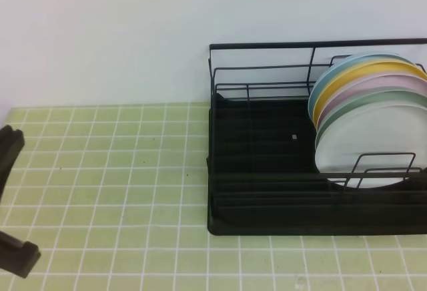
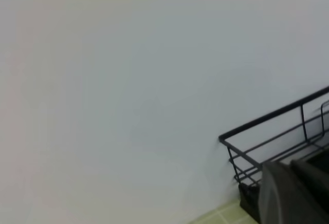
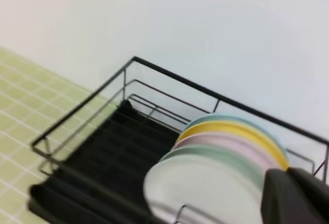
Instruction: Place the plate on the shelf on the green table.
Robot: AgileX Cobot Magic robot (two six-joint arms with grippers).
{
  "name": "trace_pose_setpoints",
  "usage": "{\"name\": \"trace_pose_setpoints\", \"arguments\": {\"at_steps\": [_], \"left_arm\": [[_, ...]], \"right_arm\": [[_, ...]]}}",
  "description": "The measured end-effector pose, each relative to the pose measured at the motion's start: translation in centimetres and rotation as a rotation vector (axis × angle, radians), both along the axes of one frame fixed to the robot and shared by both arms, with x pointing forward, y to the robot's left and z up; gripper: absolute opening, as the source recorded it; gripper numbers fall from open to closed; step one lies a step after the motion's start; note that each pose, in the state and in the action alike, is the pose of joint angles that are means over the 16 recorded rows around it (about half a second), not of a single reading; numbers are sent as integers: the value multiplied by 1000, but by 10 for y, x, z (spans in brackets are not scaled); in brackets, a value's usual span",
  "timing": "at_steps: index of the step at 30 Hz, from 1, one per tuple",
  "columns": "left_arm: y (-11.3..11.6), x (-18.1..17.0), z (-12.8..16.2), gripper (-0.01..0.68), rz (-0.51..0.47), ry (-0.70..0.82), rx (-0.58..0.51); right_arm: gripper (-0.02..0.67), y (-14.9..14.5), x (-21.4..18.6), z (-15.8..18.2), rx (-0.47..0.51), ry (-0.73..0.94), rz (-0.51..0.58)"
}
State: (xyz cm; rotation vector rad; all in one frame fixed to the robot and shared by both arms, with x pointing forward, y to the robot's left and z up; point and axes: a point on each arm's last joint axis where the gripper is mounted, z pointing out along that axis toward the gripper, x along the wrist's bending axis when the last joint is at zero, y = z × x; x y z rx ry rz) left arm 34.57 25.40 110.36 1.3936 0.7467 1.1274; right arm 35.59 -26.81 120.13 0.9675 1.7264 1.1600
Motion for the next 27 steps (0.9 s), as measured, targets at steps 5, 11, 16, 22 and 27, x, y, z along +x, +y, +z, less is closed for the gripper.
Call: {"name": "trace_pose_setpoints", "arguments": {"at_steps": [5, 11, 16, 22, 27], "left_arm": [[3, -5, 1, -2, -5, 0, -37], [4, -9, -3, -2, -12, 12, -53], [4, -9, -11, -2, -15, 40, -50], [4, -9, -22, -2, -11, 77, -50], [5, -8, -27, -2, -7, 110, -83]], "right_arm": [[-1, -3, -45, -33, 69, -35, -19], [-1, -5, -82, -78, 133, -77, -35], [-2, -7, -95, -112, 157, -90, -42], [-2, -7, -96, -139, 161, -78, -47], [-2, -7, -94, -149, 161, -63, -52]]}}
